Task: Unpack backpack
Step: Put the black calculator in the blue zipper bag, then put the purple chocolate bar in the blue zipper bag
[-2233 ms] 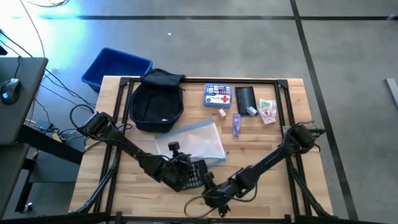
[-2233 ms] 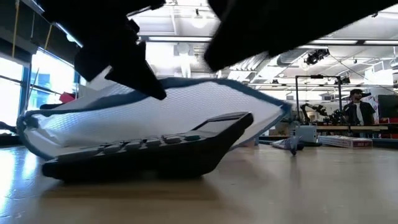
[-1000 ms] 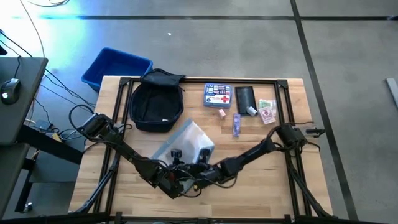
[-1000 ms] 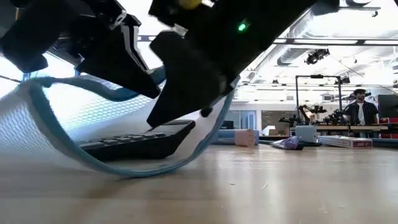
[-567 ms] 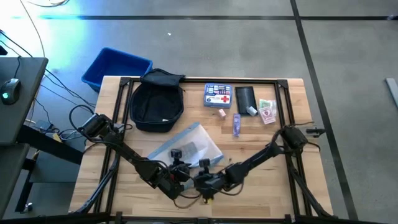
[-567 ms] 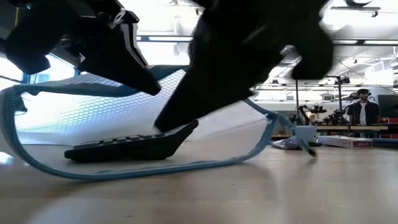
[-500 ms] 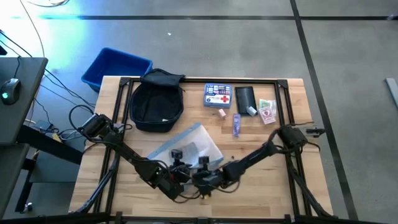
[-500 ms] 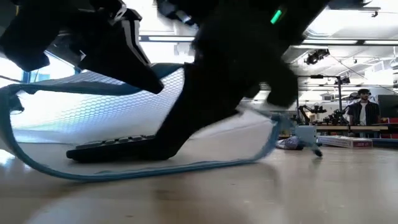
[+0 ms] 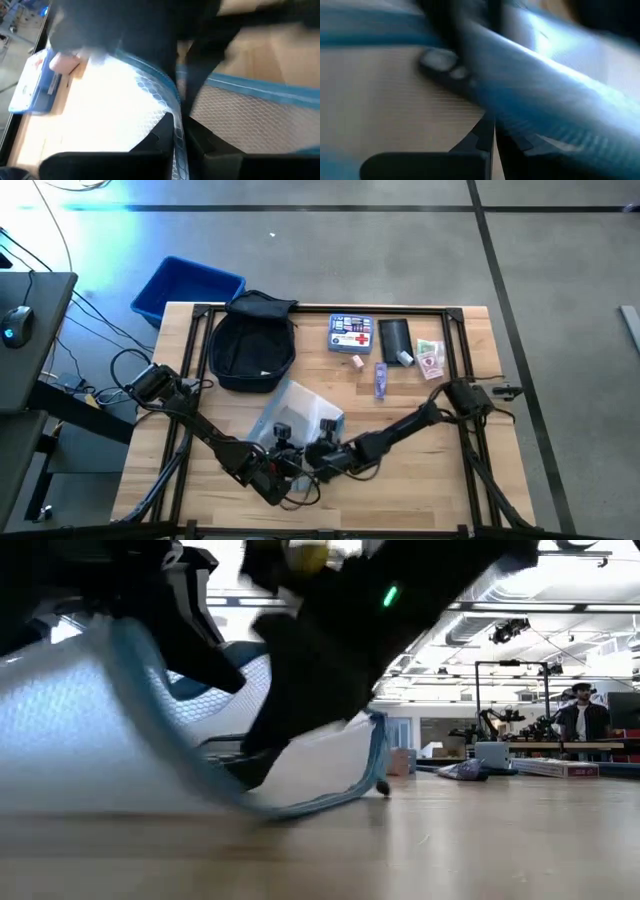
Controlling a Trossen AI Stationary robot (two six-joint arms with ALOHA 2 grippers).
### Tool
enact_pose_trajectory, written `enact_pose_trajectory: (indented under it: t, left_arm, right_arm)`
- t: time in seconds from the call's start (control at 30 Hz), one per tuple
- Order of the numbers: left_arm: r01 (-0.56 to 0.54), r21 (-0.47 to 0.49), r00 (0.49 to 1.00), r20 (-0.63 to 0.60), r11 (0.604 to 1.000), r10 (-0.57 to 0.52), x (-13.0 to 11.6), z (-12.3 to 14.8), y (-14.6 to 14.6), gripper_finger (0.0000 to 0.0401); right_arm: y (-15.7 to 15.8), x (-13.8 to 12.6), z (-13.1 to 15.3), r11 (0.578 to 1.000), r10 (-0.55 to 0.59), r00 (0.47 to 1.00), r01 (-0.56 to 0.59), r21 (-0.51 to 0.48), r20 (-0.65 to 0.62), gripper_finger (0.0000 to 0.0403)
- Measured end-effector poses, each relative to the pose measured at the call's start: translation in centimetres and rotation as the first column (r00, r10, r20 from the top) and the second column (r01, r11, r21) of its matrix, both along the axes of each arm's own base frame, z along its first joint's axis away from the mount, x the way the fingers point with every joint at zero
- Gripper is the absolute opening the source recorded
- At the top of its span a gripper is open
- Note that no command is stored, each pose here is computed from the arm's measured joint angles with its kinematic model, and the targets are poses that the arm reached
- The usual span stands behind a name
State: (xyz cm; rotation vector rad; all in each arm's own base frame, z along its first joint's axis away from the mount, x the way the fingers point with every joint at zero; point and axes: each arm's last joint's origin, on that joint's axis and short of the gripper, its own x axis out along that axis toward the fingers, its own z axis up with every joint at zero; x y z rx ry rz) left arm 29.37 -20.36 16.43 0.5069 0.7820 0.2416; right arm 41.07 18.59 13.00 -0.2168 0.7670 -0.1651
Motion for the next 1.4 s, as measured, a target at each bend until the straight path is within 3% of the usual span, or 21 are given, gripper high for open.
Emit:
enact_pose_trajectory:
  t: [0.1, 0.23, 0.4, 0.53, 0.7, 0.83, 1.0, 1.23, 1.4]
  left_arm:
    - [-0.022, -0.002, 1.000, 0.017, 1.000, 0.023, 0.0, 0.0, 0.1, 0.0000]
    - [-0.043, -0.014, 0.999, 0.030, 0.999, 0.043, 0.1, 0.0, 0.2, 0.0000]
    - [-0.064, -0.029, 0.997, 0.039, 0.997, 0.066, 0.3, 0.1, 0.4, 0.0000]
    - [-0.076, -0.036, 0.996, 0.040, 0.996, 0.077, 0.3, 0.0, 0.6, 0.0000]
    - [-0.083, -0.050, 0.996, 0.042, 0.995, 0.085, 0.3, 0.0, 0.6, 0.0000]
    - [-0.082, -0.051, 0.996, 0.041, 0.995, 0.084, 0.3, 0.0, 0.6, 0.0000]
    - [-0.082, -0.051, 0.996, 0.041, 0.995, 0.084, 0.3, 0.0, 0.6, 0.0000]
    - [-0.082, -0.051, 0.996, 0.042, 0.995, 0.084, 0.3, 0.0, 0.6, 0.0000]
    - [-0.082, -0.051, 0.996, 0.041, 0.995, 0.084, 0.3, 0.0, 0.6, 0.0000]
  right_arm:
    - [1.6, -1.3, 1.1, 0.997, 0.074, 0.997, -0.074, -0.003, -0.036, 0.0001]
    - [2.2, -3.2, 2.6, 0.999, 0.039, 0.995, -0.038, 0.014, -0.091, 0.0007]
    - [0.8, -5.4, 6.1, 0.995, -0.096, 0.986, 0.097, 0.001, -0.133, 0.0060]
    - [-1.9, -7.4, 8.9, 0.964, -0.267, 0.950, 0.264, -0.042, -0.161, 0.0128]
    - [-7.3, -10.4, 9.9, 0.853, -0.519, 0.837, 0.496, -0.164, -0.171, 0.0209]
    - [-11.7, -12.6, 8.3, 0.741, -0.671, 0.723, 0.663, -0.109, -0.163, 0.0246]
    - [-16.7, -14.1, 4.6, 0.605, -0.782, 0.601, 0.796, 0.032, -0.163, 0.0256]
    - [-20.4, -16.0, 0.1, 0.493, -0.803, 0.508, 0.860, 0.133, -0.311, 0.0256]
    - [-20.7, -16.8, -1.1, 0.468, -0.817, 0.498, 0.867, 0.170, -0.292, 0.0233]
